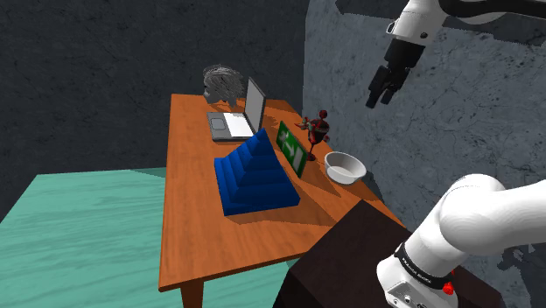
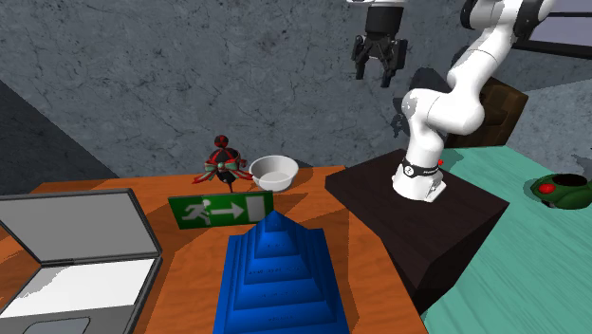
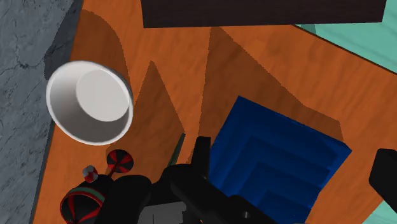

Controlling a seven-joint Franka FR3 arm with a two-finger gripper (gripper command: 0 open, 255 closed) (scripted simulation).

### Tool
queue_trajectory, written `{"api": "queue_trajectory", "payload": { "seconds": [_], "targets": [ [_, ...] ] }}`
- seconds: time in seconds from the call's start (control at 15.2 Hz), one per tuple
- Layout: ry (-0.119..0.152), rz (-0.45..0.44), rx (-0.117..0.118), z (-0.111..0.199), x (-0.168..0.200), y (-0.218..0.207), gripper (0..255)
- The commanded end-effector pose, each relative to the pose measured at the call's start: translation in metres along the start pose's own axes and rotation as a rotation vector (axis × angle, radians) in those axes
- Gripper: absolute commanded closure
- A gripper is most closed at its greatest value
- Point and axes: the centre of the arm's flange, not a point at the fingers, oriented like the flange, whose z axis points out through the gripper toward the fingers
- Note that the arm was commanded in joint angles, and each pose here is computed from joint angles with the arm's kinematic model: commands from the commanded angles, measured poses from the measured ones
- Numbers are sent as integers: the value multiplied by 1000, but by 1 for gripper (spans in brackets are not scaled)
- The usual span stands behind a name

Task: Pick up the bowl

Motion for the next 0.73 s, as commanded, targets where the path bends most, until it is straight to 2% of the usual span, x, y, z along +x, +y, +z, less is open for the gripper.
{"api": "queue_trajectory", "payload": {
  "seconds": [0.0,0.66],
  "targets": [
    [0,0,0,0,0,0,0],
    [-2,69,-25,108,45,58,0]
  ]
}}
